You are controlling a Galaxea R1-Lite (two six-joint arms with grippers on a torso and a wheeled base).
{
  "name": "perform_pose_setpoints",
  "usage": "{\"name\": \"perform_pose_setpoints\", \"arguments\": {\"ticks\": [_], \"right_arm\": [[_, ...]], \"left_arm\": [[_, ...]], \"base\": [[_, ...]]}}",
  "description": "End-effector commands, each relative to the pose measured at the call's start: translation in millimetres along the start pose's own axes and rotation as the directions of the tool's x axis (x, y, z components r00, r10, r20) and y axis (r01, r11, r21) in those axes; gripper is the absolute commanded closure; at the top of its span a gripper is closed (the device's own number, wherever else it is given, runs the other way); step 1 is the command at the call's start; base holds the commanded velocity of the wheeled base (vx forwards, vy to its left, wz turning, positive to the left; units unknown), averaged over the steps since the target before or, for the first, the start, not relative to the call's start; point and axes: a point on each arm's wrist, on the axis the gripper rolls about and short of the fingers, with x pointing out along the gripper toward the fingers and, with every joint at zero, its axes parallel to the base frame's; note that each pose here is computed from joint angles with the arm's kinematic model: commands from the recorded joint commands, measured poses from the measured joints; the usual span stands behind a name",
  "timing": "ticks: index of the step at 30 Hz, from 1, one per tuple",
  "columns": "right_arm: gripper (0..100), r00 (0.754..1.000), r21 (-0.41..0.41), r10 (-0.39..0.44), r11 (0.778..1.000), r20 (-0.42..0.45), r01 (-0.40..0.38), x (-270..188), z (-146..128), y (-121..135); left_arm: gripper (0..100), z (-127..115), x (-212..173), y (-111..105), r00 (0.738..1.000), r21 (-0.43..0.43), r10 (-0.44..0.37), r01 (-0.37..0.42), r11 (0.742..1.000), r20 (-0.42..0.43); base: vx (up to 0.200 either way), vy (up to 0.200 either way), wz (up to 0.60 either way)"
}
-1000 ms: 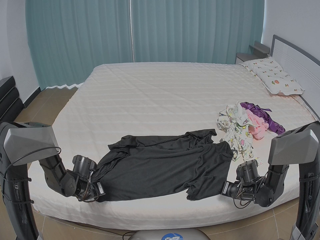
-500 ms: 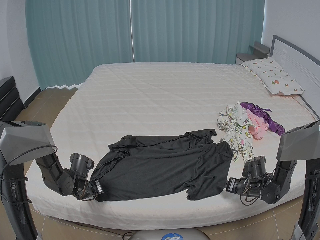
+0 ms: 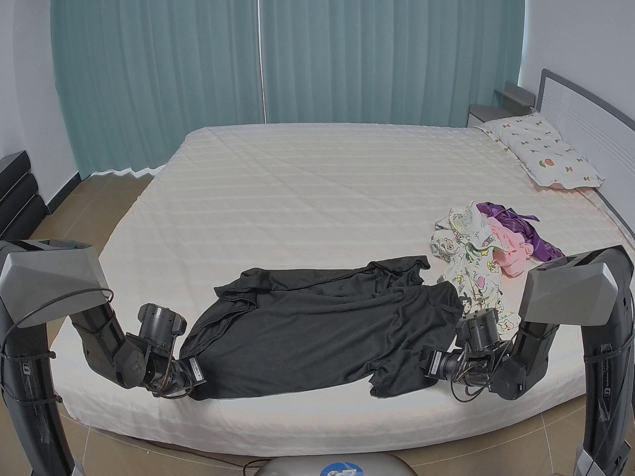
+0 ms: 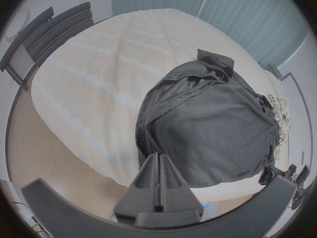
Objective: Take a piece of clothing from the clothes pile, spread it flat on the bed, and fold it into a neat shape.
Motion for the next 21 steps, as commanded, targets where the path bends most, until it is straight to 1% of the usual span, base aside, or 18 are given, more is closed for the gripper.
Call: {"name": "perform_pose_setpoints", "arguments": {"ticks": [1,5,8,9,11,12,14,16,17,18,21], "right_arm": [[100,1.000,-0.008,-0.021,1.000,-0.019,0.021,-18,-2,-7],[100,0.999,-0.003,-0.035,0.999,-0.010,0.035,-42,4,-18],[100,1.000,0.011,-0.024,1.000,0.002,0.024,-72,10,-29],[100,1.000,0.010,-0.021,1.000,0.001,0.021,-74,10,-29],[100,1.000,0.015,0.002,1.000,-0.012,-0.002,-93,12,-37],[100,1.000,0.011,0.006,1.000,-0.020,-0.006,-100,13,-40],[100,0.999,0.002,0.003,1.000,-0.038,-0.003,-107,13,-44],[100,0.997,-0.015,-0.010,1.000,-0.072,0.009,-113,12,-49],[100,0.997,-0.015,-0.010,1.000,-0.072,0.009,-113,12,-49],[100,0.996,-0.025,-0.021,1.000,-0.087,0.019,-114,11,-52],[100,0.995,-0.028,-0.026,0.999,-0.093,0.024,-112,12,-53]], "left_arm": [[100,0,0,1,1.000,0.000,0.002,-0.002,1.000,-0.002],[100,0,-2,1,1.000,0.000,0.002,-0.002,1.000,-0.001],[100,3,-6,3,1.000,-0.005,0.005,-0.005,1.000,0.010],[100,3,-7,3,1.000,-0.004,0.004,-0.004,1.000,0.011],[100,3,-13,6,1.000,0.030,0.011,-0.011,0.999,0.008],[100,3,-18,8,1.000,0.048,0.017,-0.017,0.999,0.001],[100,3,-24,10,1.000,0.057,0.029,-0.028,0.998,-0.010],[100,1,-31,12,0.997,0.067,0.060,-0.056,0.996,-0.056],[100,1,-31,12,0.997,0.067,0.060,-0.056,0.996,-0.056],[100,0,-34,13,0.993,0.079,0.079,-0.072,0.994,-0.085],[100,-3,-32,14,0.988,0.103,0.099,-0.087,0.991,-0.115]], "base": [[0.000,0.000,0.00],[0.000,0.000,0.00],[0.000,0.000,0.00],[0.000,0.000,0.00],[0.000,0.000,0.00],[0.000,0.000,0.00],[0.000,0.000,0.00],[0.000,0.000,0.00],[0.000,0.000,0.00],[0.000,0.000,0.00],[0.000,0.000,0.00]]}}
